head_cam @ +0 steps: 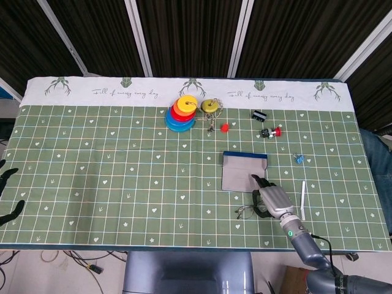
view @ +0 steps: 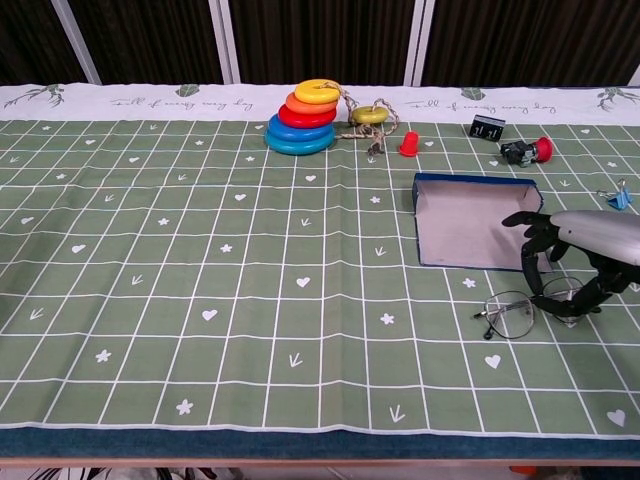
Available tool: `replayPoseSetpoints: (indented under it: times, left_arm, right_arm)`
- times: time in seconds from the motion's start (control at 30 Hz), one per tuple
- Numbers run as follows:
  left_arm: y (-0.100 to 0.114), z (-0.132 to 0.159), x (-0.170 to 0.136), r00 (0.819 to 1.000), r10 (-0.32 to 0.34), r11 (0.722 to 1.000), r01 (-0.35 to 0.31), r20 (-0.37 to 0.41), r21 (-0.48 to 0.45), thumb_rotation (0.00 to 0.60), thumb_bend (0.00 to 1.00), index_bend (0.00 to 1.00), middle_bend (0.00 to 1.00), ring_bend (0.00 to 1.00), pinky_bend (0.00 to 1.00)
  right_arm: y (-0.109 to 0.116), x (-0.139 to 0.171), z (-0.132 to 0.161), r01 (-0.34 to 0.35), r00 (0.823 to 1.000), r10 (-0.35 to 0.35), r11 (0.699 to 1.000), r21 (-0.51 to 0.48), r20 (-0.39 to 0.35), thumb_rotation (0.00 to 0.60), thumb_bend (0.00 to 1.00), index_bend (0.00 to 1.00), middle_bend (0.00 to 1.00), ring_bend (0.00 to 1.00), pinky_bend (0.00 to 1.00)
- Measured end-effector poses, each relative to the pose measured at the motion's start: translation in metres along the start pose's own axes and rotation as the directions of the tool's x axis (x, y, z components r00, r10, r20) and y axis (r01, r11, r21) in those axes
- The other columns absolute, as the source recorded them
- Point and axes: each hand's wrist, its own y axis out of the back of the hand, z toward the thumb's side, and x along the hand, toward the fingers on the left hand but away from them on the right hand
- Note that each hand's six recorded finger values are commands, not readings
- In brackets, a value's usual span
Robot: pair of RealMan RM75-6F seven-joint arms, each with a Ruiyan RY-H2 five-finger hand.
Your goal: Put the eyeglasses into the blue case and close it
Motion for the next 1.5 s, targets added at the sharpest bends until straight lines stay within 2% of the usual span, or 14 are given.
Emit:
replayPoseSetpoints:
  times: [0.4,0.6,1.0,1.33,1.5]
  left_arm:
    - [0.000,0.000,0.000,1.000,0.001,1.000,-0.001,0.001,0.001,0.600,0.31,0.17,0.01,0.00,0.00]
    - [0.001,0.001,0.000,1.000,0.004,1.000,-0.004,0.002,-0.005,0.600,0.31,0.17,0.01,0.00,0.00]
    - [0.003,0.001,0.000,1.000,0.010,1.000,-0.010,0.002,-0.021,0.600,0.31,0.17,0.01,0.00,0.00]
    - [0.004,0.001,0.000,1.000,0.012,0.999,-0.012,0.003,-0.030,0.600,0.31,0.17,0.01,0.00,0.00]
    - [0.005,0.000,0.000,1.000,0.018,1.000,-0.018,0.001,-0.017,0.600,0.31,0.17,0.01,0.00,0.00]
  right_arm:
    - [0.002,0.000,0.001,0.003,1.000,-0.003,1.000,-0.007,-0.004,0.600,0.47,0.64,0.02,0.12,0.25]
    - [0.011,0.001,0.002,0.017,1.000,-0.018,1.000,-0.012,-0.007,0.600,0.48,0.65,0.02,0.12,0.25]
    - [0.053,-0.012,0.002,0.089,0.996,-0.089,0.996,0.002,0.027,0.600,0.48,0.65,0.02,0.12,0.22]
    - [0.097,-0.043,0.016,0.139,0.988,-0.139,0.990,-0.003,0.061,0.600,0.48,0.66,0.02,0.12,0.22]
    - [0.102,-0.059,0.011,0.141,0.986,-0.141,0.990,-0.002,0.085,0.600,0.48,0.66,0.02,0.12,0.22]
